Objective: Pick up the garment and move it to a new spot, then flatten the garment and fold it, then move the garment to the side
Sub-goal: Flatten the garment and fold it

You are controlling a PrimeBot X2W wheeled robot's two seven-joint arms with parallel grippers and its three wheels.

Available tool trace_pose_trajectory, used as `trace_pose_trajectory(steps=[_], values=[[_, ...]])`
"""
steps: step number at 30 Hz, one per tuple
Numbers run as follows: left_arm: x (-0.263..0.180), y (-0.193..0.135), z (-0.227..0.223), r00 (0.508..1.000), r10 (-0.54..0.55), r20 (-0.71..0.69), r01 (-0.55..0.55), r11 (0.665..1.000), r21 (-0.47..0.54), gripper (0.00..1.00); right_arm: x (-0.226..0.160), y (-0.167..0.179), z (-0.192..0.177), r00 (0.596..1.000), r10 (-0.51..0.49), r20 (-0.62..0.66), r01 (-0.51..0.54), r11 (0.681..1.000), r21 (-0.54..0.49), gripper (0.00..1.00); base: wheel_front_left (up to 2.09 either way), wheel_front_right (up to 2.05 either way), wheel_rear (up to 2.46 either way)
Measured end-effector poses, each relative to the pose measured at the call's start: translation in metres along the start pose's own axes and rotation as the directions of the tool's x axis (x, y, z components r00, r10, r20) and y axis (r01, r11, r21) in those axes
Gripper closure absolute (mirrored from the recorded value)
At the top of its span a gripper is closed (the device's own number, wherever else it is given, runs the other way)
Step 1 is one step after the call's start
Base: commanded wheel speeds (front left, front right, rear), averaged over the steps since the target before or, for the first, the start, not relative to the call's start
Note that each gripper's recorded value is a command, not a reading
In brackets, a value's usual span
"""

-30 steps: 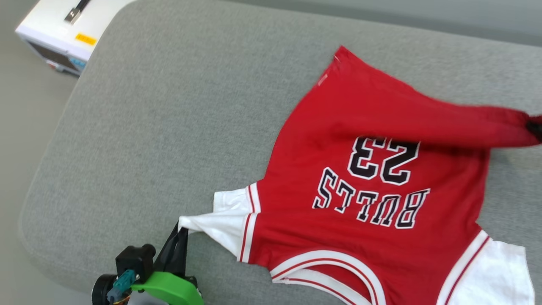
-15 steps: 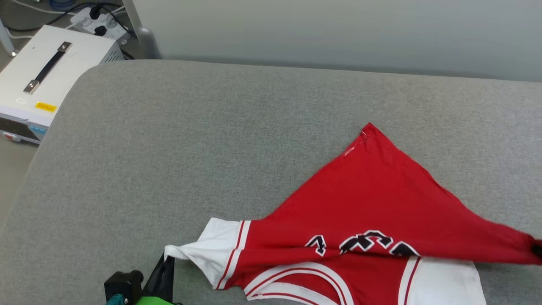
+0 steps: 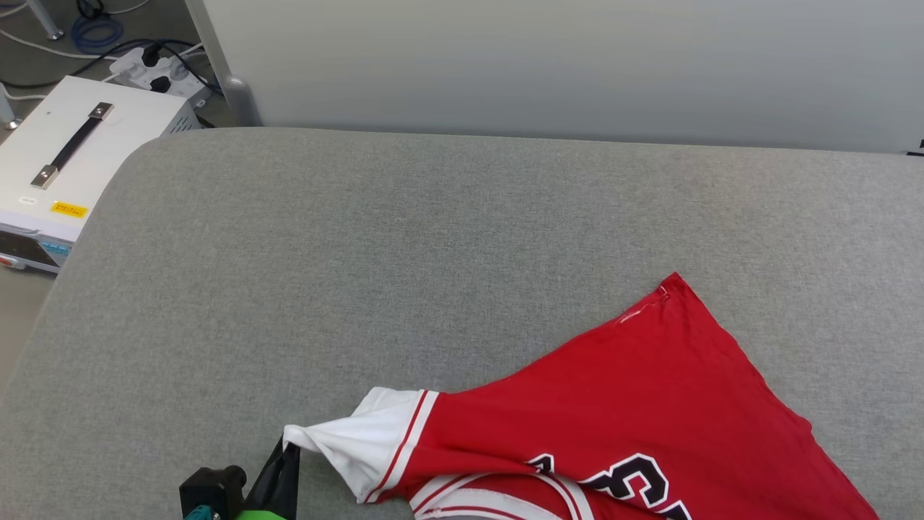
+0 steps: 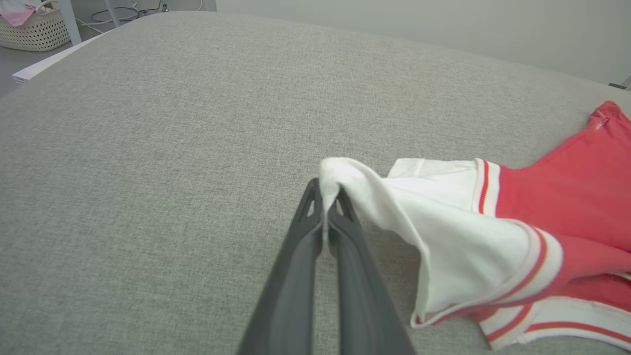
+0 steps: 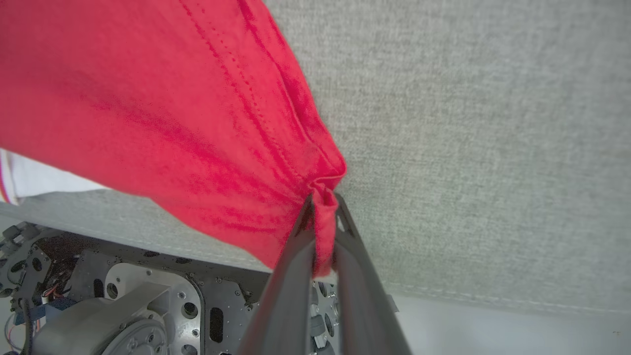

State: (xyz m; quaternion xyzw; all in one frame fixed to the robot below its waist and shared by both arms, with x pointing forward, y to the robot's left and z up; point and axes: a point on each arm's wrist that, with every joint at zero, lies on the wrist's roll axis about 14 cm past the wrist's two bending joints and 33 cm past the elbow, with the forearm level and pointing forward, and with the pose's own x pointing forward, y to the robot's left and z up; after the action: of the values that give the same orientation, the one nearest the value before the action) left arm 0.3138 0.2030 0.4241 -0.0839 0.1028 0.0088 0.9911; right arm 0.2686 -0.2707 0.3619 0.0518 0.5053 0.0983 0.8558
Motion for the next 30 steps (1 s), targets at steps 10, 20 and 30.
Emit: trace_pose_trajectory(steps=[10,20,30], values=[[-0.002,-0.001,0.007,1.0,-0.001,0.025,0.001,1.0,0.004,1.0,-0.045,0.012,0.132,0.903,0.016,0.429,0.043,0.991,-0.126,0.0,0.0,0.0,0.0],[0.007,-0.004,0.012,0.999,-0.006,0.034,0.005,1.0,0.008,1.0,-0.065,0.079,0.237,0.832,0.169,0.528,0.038,0.933,-0.357,0.0,0.0,0.0,0.0],[0.024,-0.001,0.016,0.999,0.015,0.038,-0.015,1.0,0.014,1.0,0.005,0.127,0.248,0.96,0.186,0.207,-0.046,0.84,-0.541,0.0,0.0,0.0,0.0]])
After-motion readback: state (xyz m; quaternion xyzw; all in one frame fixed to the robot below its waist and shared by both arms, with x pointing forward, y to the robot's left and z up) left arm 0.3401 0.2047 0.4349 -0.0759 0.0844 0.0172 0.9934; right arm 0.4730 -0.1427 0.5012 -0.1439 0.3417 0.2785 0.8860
